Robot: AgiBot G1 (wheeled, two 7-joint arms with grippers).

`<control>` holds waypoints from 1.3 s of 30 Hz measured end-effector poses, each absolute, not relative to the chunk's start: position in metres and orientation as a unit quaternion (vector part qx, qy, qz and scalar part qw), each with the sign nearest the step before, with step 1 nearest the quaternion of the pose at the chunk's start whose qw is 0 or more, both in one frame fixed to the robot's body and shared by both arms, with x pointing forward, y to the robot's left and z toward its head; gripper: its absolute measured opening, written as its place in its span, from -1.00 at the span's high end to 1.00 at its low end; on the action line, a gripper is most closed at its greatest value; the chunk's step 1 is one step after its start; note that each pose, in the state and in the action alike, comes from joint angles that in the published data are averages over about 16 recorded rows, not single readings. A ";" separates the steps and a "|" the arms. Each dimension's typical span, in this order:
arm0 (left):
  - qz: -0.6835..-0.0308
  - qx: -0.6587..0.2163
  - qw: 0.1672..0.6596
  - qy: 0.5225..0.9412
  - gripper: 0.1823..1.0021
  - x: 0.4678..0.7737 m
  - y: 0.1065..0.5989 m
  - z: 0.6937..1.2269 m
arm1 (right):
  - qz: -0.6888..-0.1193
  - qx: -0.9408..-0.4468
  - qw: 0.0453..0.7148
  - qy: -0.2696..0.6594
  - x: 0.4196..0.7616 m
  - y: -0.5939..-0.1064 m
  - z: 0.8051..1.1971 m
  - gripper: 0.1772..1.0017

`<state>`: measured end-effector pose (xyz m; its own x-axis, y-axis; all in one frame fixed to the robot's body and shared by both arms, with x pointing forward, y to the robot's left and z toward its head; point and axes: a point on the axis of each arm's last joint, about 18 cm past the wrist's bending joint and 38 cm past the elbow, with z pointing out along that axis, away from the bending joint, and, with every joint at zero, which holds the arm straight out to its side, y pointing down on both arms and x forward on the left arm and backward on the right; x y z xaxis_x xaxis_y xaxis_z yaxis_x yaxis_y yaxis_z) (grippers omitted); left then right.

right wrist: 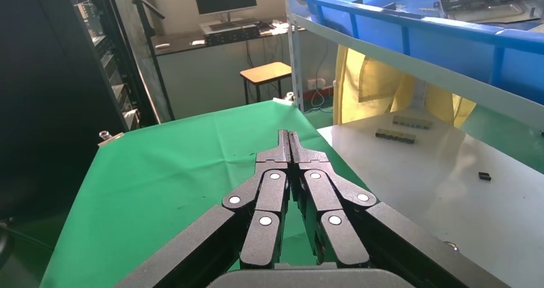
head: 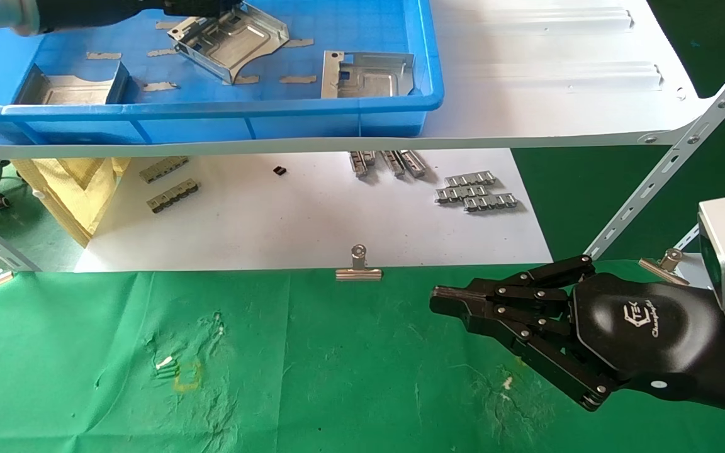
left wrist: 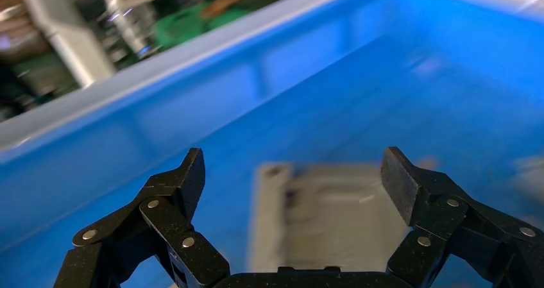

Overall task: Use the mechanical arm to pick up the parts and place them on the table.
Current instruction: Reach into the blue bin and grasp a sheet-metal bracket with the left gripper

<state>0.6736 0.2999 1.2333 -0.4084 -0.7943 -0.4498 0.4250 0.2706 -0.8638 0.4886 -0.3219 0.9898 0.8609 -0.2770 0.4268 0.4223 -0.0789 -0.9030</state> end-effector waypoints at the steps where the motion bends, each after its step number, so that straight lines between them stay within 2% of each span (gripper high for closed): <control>1: -0.578 -0.163 0.525 0.603 -0.99 0.677 0.301 1.234 | -0.258 -0.688 0.677 -0.053 0.489 -0.322 0.990 0.96; 13: -0.543 -0.219 0.532 0.611 -0.87 0.694 0.310 1.225 | -0.258 -0.688 0.677 -0.053 0.489 -0.322 0.990 0.96; 19: -0.533 -0.234 0.543 0.605 -0.71 0.698 0.319 1.223 | -0.258 -0.688 0.677 -0.053 0.489 -0.322 0.990 0.96; 25: -0.523 -0.250 0.559 0.593 -0.46 0.704 0.326 1.221 | -0.258 -0.688 0.677 -0.053 0.489 -0.322 0.990 0.96; 39: -0.511 -0.268 0.577 0.578 0.33 0.715 0.331 1.215 | -0.258 -0.688 0.677 -0.053 0.489 -0.322 0.990 0.96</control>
<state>0.7148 0.3312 1.2153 -0.1902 -0.8994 -0.3935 0.2795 0.3346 -0.8999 0.4886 -0.3219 0.9898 0.8609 -0.2770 0.4268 0.4223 -0.0789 -0.9030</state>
